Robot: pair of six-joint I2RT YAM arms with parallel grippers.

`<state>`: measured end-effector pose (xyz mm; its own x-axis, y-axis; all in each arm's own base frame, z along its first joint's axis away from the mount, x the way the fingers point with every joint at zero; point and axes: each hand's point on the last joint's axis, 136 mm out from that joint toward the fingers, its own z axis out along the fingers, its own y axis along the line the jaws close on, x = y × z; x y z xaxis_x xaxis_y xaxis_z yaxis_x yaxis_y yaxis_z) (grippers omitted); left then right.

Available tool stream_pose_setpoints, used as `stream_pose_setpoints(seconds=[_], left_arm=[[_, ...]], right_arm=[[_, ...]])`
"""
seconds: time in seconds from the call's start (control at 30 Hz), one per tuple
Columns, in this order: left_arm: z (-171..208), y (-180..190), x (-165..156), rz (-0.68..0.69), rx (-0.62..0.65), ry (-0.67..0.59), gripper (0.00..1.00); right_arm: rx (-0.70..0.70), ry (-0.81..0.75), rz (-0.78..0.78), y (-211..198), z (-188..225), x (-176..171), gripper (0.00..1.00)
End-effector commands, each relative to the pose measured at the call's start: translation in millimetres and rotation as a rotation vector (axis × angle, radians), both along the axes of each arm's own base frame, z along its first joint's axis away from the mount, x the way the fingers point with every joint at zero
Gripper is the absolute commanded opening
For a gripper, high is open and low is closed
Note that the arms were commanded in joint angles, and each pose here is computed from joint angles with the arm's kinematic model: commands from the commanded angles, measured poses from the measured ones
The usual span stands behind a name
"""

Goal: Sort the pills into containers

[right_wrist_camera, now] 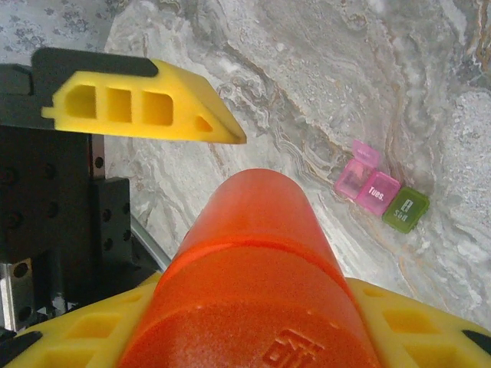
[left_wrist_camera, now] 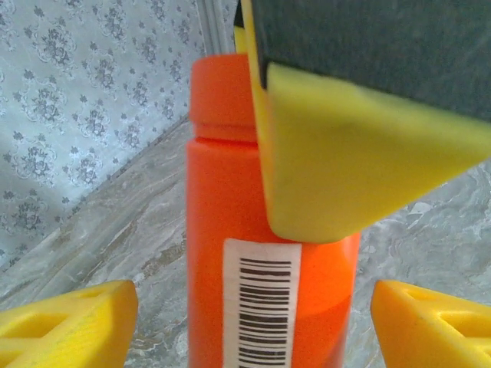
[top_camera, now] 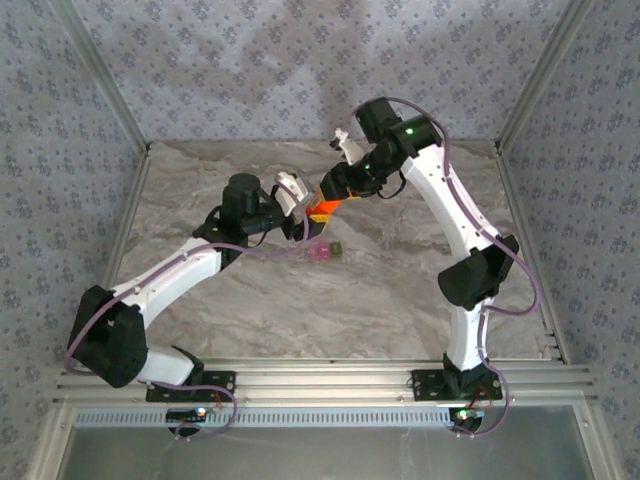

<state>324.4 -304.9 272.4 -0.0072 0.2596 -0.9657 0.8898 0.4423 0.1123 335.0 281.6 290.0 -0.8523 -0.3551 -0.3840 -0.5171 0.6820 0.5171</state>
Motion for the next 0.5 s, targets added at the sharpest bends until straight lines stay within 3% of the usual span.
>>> stream_pose_setpoints(seconds=[0.0,0.47], left_arm=[[15.7,-0.4,-3.5,-0.021,-0.022,-0.054,0.8],[4.8,-12.1,-2.2,-0.044,-0.037,-0.013,0.79]], right_arm=[[0.061,-0.034,0.02,1.1,21.8,-9.8,0.35],[0.123,-0.023,0.02,7.9,30.3,-12.3,0.35]])
